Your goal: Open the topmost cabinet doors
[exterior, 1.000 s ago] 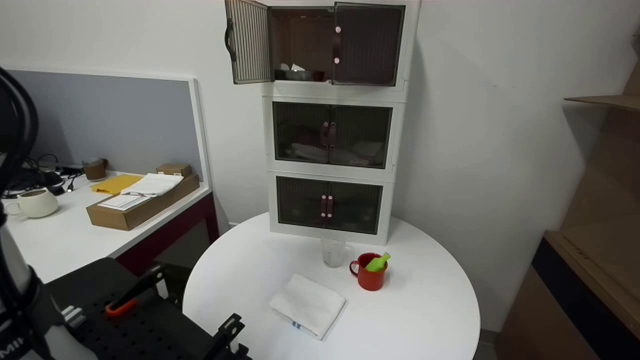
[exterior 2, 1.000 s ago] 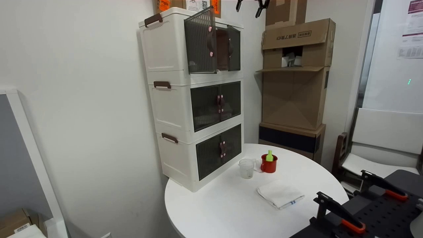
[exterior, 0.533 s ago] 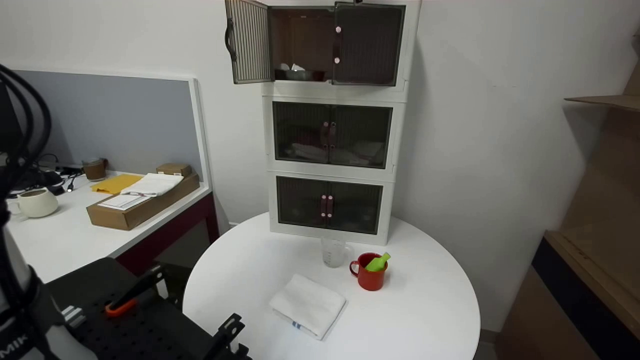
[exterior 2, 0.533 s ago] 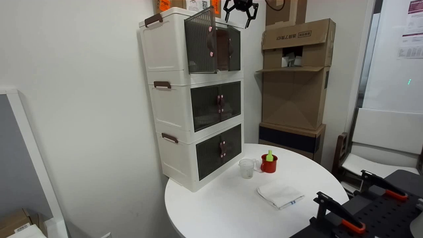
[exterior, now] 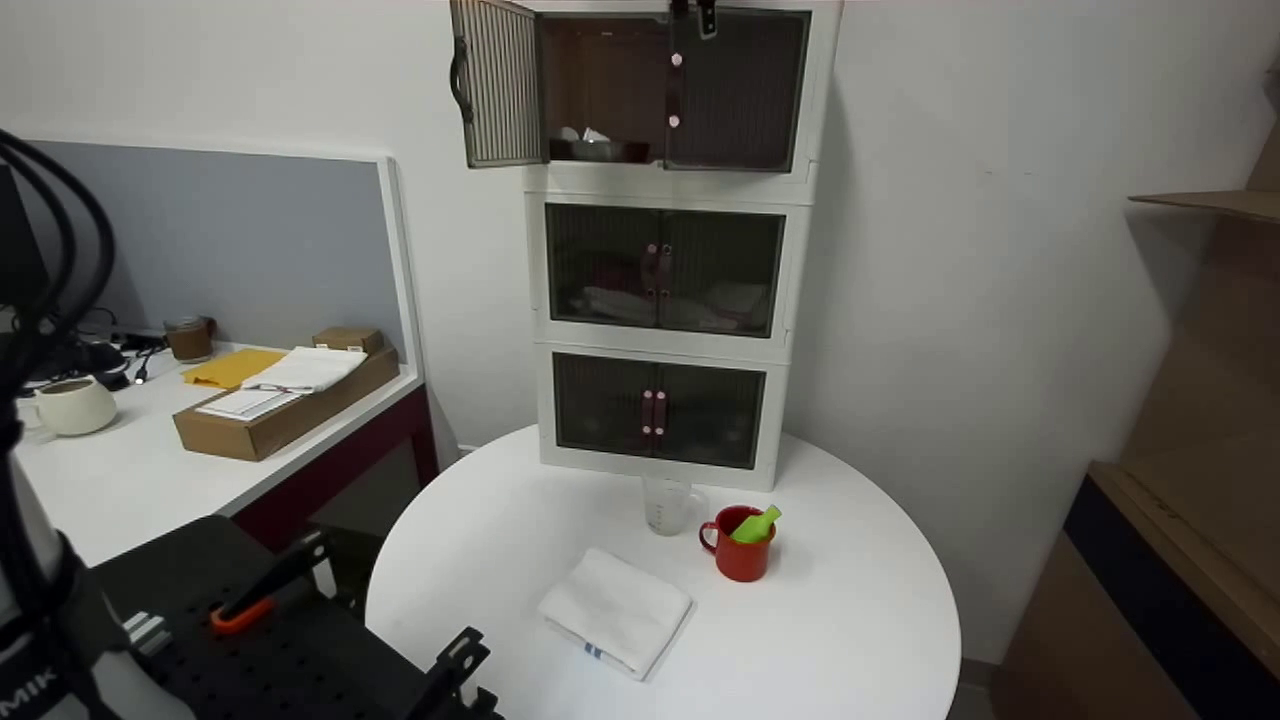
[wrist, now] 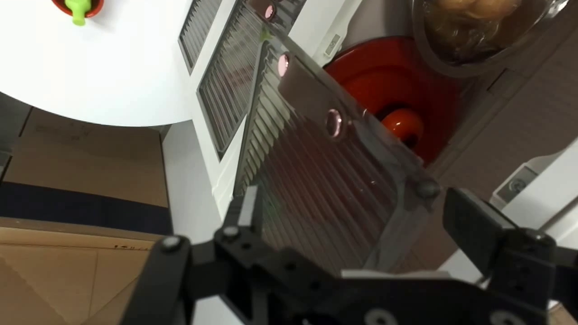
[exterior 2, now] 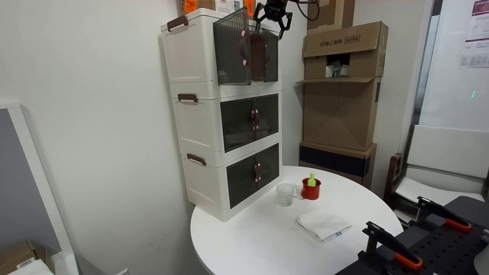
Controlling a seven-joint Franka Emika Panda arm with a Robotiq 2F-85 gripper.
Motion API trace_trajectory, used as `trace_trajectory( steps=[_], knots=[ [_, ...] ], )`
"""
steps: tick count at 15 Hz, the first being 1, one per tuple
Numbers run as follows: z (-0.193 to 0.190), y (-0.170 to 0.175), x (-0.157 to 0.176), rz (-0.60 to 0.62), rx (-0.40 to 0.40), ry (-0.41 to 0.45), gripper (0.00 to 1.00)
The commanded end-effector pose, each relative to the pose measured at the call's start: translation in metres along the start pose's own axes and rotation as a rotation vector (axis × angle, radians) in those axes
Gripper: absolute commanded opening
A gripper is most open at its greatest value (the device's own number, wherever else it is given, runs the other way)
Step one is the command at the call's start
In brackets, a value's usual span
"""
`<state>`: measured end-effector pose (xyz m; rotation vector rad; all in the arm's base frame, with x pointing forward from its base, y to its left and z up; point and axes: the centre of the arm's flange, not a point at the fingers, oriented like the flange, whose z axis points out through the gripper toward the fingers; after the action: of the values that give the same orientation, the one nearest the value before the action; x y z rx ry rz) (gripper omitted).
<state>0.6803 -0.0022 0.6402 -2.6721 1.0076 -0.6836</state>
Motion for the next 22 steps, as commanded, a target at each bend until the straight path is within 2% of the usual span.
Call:
trace_trajectory(
  steps=[1,7,15,19,22],
  knots=[
    [-0.005,0.004,0.011,0.024,-0.053,0.015,1.00],
    [-0.021,0.049,0.014,0.000,-0.141,0.058,1.00],
    [-0.024,0.128,0.045,0.079,-0.230,0.050,1.00],
    [-0.037,0.161,0.064,0.129,-0.267,0.102,1.00],
    [-0.063,0.170,0.065,0.128,-0.276,0.166,1.00]
  ],
)
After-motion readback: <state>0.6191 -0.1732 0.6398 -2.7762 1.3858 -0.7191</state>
